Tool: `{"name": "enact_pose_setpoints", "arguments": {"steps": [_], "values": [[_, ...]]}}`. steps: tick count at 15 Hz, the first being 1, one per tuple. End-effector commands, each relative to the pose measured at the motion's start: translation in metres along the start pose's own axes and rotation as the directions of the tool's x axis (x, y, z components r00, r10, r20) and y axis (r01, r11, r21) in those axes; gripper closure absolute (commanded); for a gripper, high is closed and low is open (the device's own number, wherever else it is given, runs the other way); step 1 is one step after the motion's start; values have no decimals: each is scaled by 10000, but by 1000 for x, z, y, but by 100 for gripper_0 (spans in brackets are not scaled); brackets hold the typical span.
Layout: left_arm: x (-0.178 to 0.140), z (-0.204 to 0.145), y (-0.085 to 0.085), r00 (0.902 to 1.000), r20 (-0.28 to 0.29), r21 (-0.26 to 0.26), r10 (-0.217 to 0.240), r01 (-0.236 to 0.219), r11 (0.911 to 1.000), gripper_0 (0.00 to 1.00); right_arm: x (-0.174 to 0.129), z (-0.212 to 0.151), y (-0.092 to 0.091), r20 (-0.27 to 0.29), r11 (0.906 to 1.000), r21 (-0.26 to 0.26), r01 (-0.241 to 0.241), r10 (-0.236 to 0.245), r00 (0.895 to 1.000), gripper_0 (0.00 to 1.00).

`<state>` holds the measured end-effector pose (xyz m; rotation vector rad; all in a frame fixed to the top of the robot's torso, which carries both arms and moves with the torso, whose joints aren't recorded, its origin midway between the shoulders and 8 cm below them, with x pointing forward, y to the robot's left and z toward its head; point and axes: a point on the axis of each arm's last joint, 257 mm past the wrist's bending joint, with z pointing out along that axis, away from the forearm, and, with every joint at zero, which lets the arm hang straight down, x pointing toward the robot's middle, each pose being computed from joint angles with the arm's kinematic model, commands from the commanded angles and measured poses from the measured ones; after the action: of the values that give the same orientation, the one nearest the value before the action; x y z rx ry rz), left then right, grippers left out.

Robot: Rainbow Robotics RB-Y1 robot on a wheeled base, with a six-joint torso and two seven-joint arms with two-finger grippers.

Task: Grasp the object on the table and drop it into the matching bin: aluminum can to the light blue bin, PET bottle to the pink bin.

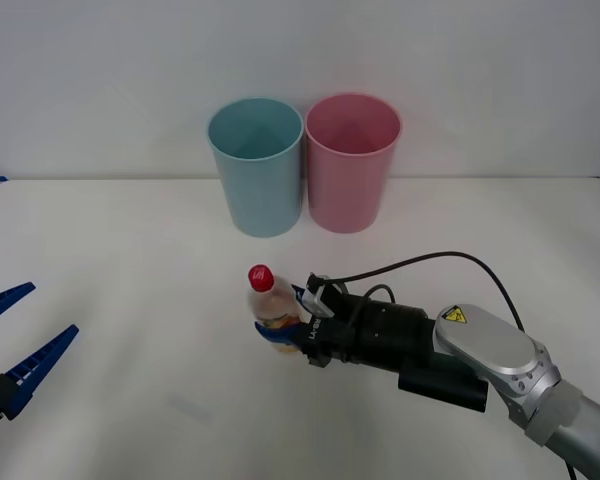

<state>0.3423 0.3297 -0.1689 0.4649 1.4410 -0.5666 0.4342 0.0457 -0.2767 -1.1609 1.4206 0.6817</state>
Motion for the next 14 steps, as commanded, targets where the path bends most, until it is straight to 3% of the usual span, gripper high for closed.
{"name": "enact_pose_setpoints", "arguments": {"steps": [1,10,14], "values": [[0,0,0,10000,0,0,0,0,10000,0,-8,-12,2,191,10000,-8,-98,98,9998,100],[0,0,0,10000,0,0,0,0,10000,0,-39,-80,3,1308,9966,759,-310,209,9912,100],[0,0,0,10000,0,0,0,0,10000,0,-65,-112,-6,2043,9873,1562,-296,-30,9789,100]]}}
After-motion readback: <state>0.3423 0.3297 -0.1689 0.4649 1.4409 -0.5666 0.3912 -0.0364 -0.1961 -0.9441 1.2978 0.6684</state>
